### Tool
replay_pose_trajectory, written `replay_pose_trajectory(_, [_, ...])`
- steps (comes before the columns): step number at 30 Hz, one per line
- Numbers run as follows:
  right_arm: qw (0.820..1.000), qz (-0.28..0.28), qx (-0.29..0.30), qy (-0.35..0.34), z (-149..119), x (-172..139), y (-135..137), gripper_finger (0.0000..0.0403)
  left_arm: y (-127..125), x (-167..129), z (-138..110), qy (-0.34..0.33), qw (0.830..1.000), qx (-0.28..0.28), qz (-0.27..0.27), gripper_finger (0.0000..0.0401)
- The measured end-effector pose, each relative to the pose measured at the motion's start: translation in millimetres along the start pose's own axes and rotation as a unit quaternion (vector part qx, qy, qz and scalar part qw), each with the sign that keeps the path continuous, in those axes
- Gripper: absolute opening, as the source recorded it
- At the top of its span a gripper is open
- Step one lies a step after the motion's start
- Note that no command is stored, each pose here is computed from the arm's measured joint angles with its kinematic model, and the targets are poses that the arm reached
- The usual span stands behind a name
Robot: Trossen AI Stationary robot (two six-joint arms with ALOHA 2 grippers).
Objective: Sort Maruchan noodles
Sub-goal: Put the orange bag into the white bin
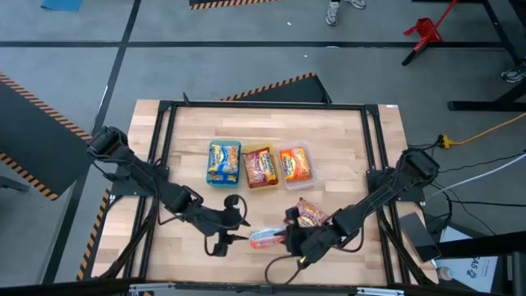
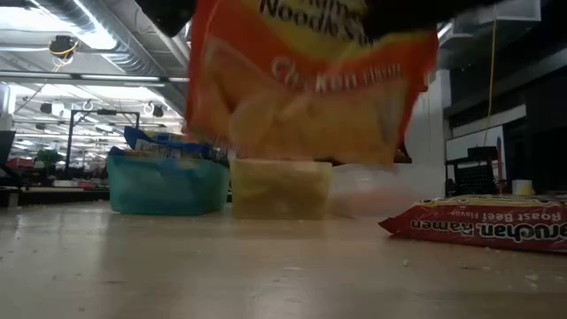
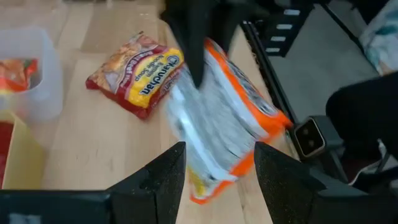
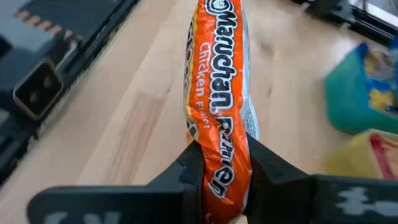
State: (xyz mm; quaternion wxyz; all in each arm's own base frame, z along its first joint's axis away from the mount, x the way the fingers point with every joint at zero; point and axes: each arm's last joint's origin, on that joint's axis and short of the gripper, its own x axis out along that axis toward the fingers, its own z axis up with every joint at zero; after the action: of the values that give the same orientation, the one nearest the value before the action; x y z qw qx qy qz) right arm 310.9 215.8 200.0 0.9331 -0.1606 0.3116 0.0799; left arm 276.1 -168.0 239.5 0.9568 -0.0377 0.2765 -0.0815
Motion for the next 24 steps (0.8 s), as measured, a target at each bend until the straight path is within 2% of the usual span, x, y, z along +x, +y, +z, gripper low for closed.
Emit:
replay_pose_trajectory(4, [0.999, -0.002, 0.036, -0.018, 9, -13, -9, 0.0053, -2, 0, -1, 0.001, 1.0, 0.029, 0.002, 0.0184])
replay_pose_trajectory(8, [0.998, 0.001, 0.053, -0.029, 14, -20, -12, 0.0053, 0, 1, -1, -0.007, 0.999, 0.032, 0.028, 0.0184])
replay_pose_trajectory(19, [0.998, -0.004, 0.054, -0.024, 13, -21, -15, 0.0053, -6, 0, -3, -0.003, 0.999, 0.036, 0.011, 0.0184])
replay_pose_trajectory(24, [0.998, -0.01, 0.059, -0.032, 16, -19, -23, 0.0053, -7, -1, -3, -0.012, 0.998, 0.043, 0.037, 0.0184])
